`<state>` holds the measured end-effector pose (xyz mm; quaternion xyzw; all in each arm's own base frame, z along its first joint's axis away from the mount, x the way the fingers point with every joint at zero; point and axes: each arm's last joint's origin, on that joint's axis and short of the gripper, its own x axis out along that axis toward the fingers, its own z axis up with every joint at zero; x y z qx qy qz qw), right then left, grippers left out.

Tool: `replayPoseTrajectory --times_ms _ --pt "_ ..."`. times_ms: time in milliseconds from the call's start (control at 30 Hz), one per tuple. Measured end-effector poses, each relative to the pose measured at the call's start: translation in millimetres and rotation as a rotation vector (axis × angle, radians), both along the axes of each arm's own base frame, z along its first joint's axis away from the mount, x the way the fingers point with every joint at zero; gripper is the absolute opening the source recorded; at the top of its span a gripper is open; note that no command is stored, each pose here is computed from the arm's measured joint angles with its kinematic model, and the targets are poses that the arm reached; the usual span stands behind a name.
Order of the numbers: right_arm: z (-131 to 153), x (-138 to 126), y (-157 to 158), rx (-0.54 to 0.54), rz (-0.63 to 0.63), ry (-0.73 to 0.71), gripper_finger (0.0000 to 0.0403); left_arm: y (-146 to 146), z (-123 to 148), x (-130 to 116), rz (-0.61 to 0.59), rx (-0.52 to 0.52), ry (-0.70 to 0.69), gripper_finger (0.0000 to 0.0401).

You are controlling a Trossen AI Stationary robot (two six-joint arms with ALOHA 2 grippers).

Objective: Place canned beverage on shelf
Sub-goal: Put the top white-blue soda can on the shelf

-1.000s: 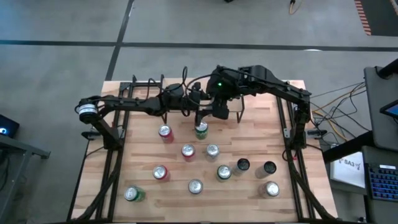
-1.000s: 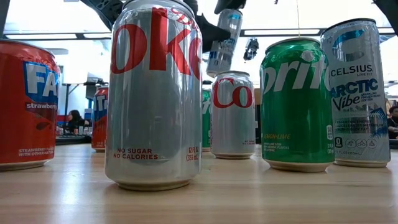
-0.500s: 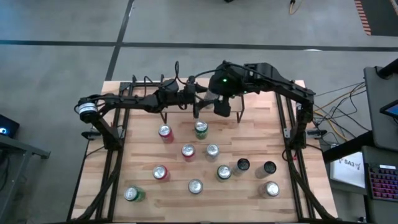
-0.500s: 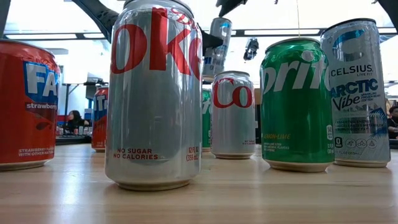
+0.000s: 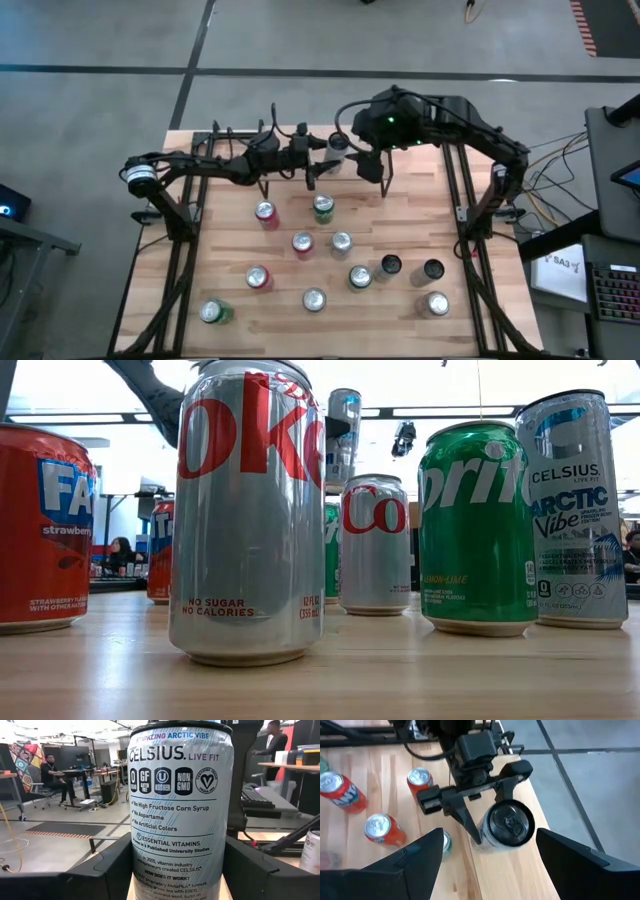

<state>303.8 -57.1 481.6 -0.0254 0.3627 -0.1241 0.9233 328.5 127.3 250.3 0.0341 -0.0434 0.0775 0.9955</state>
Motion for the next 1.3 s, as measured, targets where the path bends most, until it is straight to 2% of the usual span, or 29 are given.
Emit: replayPoseTrajectory --times_ms 200,333,567,700,933,1100,1300 --pt "-18.3 5.1 1.3 -0.009 0.009 -0.034 0.0303 0.0 -7.1 -2.6 0.035 -0.011 0.024 0.0235" --pt "-39.0 7.5 0.4 -0.072 0.034 -0.117 0.0298 -0.6 -9.8 -3.7 0.035 -0.012 0.028 0.0236" --pt "-76.7 -1.5 -9.2 -0.177 0.021 -0.344 0.0293 -0.9 -9.9 -4.2 0.034 -0.012 0.021 0.0236" --pt "-101.2 -6.9 -16.2 -0.203 -0.002 -0.417 0.0302 -1.0 -9.0 -4.2 0.034 -0.01 0.012 0.0236" --pt "-118.4 -24.2 -17.8 -0.246 -0.024 -0.545 0.0322 -1.0 -8.5 -4.3 0.033 -0.017 0.006 0.0236" --pt "-137.1 -42.3 -18.1 -0.237 -0.054 -0.647 0.0324 -1.0 -7.6 -4.4 0.032 -0.025 -0.005 0.0236" --pt "-170.7 -42.8 -21.3 -0.199 -0.086 -0.738 0.0324 -1.4 -6.4 -4.3 0.03 -0.028 -0.017 0.0236"
